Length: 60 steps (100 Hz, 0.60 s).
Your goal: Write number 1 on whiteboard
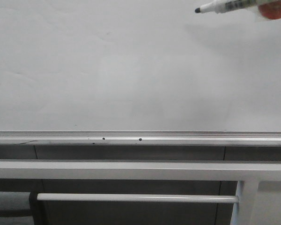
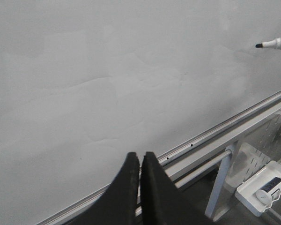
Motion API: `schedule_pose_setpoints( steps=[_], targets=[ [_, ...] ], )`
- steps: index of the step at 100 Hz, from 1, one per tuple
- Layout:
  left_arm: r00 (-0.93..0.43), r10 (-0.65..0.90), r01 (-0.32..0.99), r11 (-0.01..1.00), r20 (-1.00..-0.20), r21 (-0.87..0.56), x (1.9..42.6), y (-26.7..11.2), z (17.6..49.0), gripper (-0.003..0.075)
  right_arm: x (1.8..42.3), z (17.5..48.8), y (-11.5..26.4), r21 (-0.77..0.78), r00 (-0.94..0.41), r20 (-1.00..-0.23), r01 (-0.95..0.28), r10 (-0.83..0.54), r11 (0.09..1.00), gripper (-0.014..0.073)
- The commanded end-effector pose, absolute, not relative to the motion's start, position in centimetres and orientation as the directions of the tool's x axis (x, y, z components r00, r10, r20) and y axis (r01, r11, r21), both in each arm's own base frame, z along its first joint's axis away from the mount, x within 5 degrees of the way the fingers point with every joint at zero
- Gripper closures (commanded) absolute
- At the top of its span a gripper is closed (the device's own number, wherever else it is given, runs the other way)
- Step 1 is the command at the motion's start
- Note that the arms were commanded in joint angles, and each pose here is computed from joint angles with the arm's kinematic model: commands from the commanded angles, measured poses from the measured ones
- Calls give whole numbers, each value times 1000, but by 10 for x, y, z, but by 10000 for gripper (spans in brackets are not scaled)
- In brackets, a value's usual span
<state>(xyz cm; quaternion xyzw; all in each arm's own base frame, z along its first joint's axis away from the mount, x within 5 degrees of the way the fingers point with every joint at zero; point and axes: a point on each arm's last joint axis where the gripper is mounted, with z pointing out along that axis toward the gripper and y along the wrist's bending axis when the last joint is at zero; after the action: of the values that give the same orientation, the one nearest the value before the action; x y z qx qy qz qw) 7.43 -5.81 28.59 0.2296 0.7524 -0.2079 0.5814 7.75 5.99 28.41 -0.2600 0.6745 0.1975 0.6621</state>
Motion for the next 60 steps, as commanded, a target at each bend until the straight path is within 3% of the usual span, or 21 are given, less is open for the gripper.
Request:
schedule_pose_setpoints(
  steps=[1,60],
  targets=[
    [-166,75,624,780,-983,-46,73,-62,299,741,83,300,64,-88,98,-995,-604,-35,792,639],
    [-161,77,624,780,-984,-41,73,-62,299,741,93,299,69,-112,113,-992,-589,-55,800,639]
  ],
)
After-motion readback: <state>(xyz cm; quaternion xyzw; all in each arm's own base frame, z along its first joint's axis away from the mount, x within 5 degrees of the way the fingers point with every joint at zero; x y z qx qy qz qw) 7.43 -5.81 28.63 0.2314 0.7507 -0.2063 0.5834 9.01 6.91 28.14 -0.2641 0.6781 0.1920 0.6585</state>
